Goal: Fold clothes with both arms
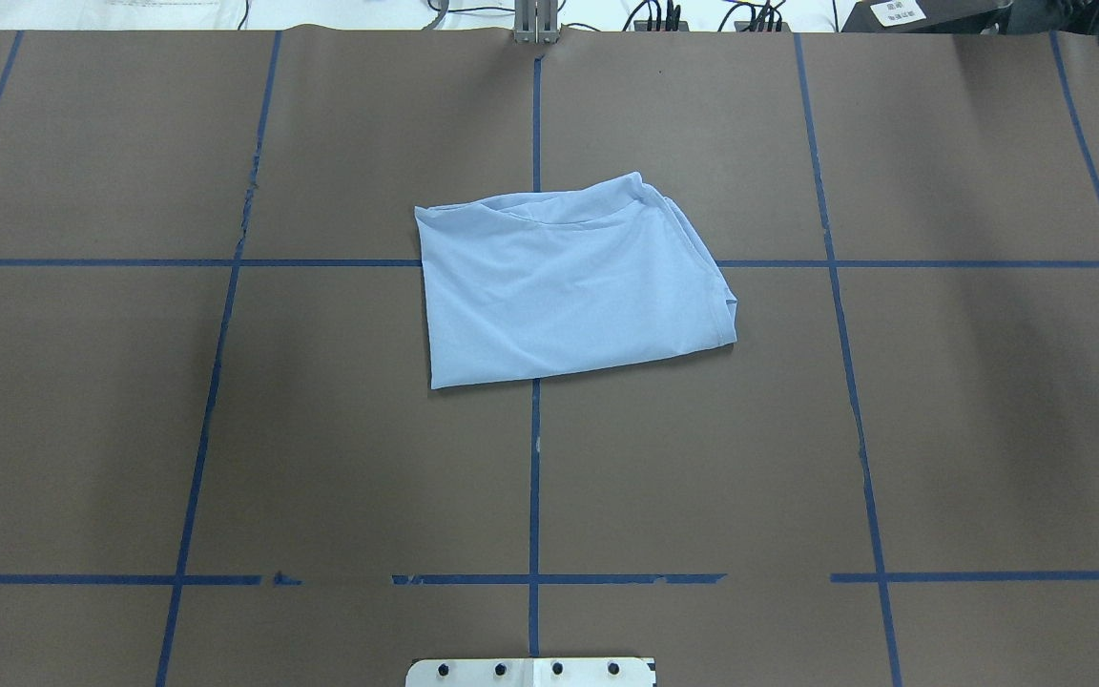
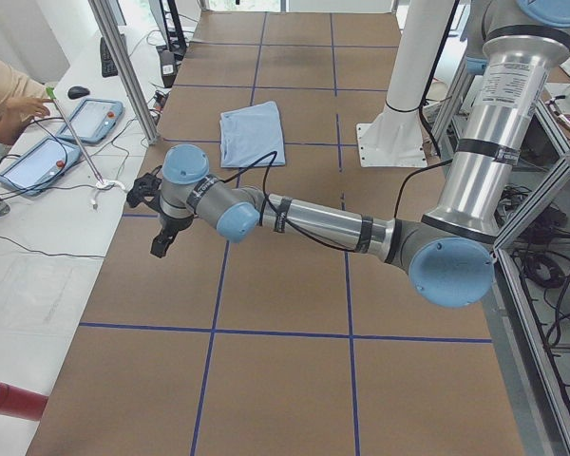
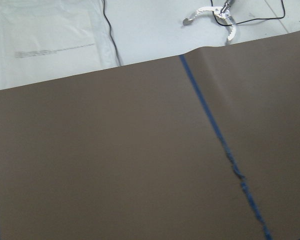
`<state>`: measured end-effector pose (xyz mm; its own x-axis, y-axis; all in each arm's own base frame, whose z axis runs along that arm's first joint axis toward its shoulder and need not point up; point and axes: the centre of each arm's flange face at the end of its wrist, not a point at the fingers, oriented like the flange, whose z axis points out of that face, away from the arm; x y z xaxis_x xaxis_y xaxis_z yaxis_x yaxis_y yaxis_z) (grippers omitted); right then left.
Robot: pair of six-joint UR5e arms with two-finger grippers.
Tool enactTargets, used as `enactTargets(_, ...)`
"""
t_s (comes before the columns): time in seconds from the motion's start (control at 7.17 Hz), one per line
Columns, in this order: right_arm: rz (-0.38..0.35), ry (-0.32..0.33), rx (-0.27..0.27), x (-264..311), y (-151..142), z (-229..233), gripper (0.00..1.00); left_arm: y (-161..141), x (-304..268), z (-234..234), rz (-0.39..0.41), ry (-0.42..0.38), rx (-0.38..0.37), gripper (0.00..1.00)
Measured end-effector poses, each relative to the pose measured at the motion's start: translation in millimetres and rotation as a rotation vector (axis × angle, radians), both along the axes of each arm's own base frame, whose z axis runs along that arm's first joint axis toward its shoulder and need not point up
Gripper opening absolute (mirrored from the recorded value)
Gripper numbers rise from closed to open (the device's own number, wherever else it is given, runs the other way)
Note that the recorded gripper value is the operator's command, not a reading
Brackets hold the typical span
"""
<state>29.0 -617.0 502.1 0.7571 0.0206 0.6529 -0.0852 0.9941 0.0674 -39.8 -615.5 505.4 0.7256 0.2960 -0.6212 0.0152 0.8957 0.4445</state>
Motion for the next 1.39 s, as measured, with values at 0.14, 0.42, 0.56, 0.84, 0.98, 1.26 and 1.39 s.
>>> enactTargets(0.14,-0.013,-0.007,-0.018,6.6,34.6,12.7,1.0,10.9,-19.4,4.3,0.022,-0.026,-0.051,1.0)
enactTargets(0.42,-0.017,-0.047,-0.044,7.7,74.3,23.6,1.0,33.5,-27.8,6.9,0.036,-0.035,-0.096,1.0)
enactTargets(0.56,-0.018,-0.054,-0.053,6.6,78.9,27.3,1.0,42.7,-27.9,12.6,0.039,-0.03,-0.11,1.0)
enactTargets(0.84,-0.026,-0.05,-0.078,1.6,80.5,41.1,1.0,66.9,-26.3,40.3,0.044,-0.016,-0.155,1.0)
enactTargets(0.98,-0.028,-0.05,-0.112,-0.3,80.7,58.1,1.0,83.8,-24.9,61.9,0.049,-0.008,-0.189,1.0)
enactTargets(1.26,-0.033,-0.05,-0.176,-1.6,90.0,94.4,1.0,111.7,-18.6,90.6,0.074,0.054,-0.234,1.0)
enactTargets(1.39,-0.034,-0.051,-0.184,-1.7,93.9,102.1,1.0,118.8,-15.5,95.1,0.087,0.091,-0.244,1.0)
